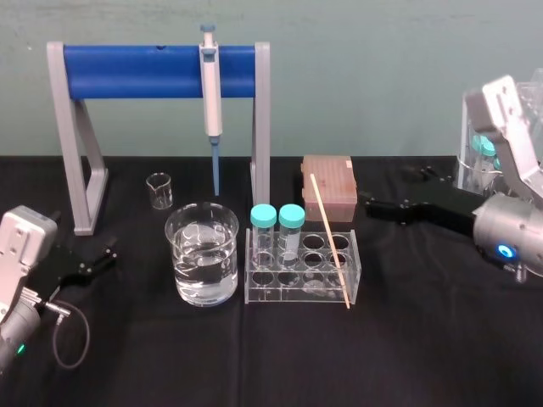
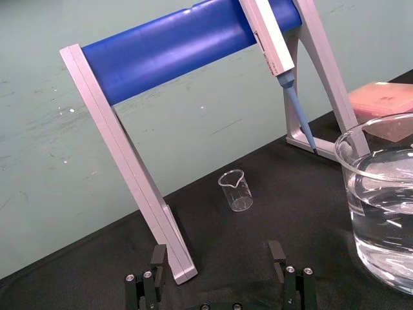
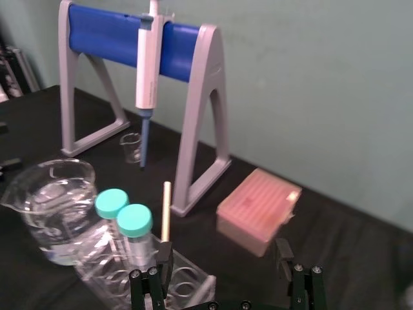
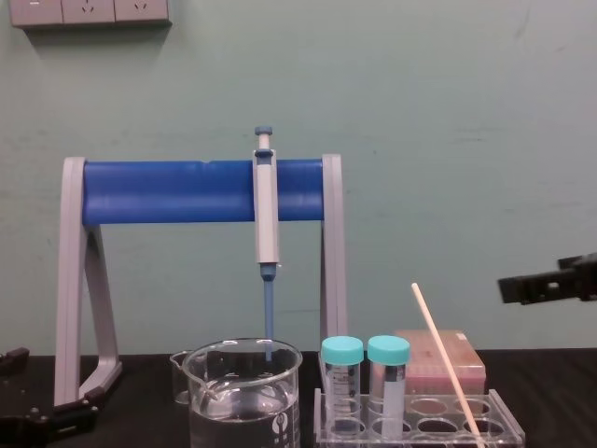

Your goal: Hold the thermometer with one hand and immerse one end into the beaker, then reinsert it into the test tube rack.

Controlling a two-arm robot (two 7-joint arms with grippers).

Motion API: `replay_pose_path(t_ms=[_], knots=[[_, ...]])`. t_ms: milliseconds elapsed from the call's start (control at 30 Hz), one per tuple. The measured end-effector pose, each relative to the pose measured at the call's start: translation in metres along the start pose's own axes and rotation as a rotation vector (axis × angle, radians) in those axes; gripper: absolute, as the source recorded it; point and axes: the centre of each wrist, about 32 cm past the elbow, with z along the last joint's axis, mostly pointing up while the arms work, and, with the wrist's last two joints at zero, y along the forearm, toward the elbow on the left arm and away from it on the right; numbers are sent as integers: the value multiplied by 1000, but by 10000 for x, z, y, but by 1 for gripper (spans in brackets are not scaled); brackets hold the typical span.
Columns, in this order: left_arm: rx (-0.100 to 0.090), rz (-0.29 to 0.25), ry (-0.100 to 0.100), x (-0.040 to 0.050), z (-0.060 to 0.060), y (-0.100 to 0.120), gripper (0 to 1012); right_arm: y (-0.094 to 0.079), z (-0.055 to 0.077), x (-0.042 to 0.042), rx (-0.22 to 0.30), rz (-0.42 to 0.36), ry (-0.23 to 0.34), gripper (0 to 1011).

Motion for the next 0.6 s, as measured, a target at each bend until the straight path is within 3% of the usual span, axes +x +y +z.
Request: replay_pose_path(t_ms=[267,600], knots=[[0,0,0,0,0,0,1004,138,229,-53,-100,31,106,1003],[0,0,0,0,0,0,1004,250,269,-194,-135,38,120,1003]])
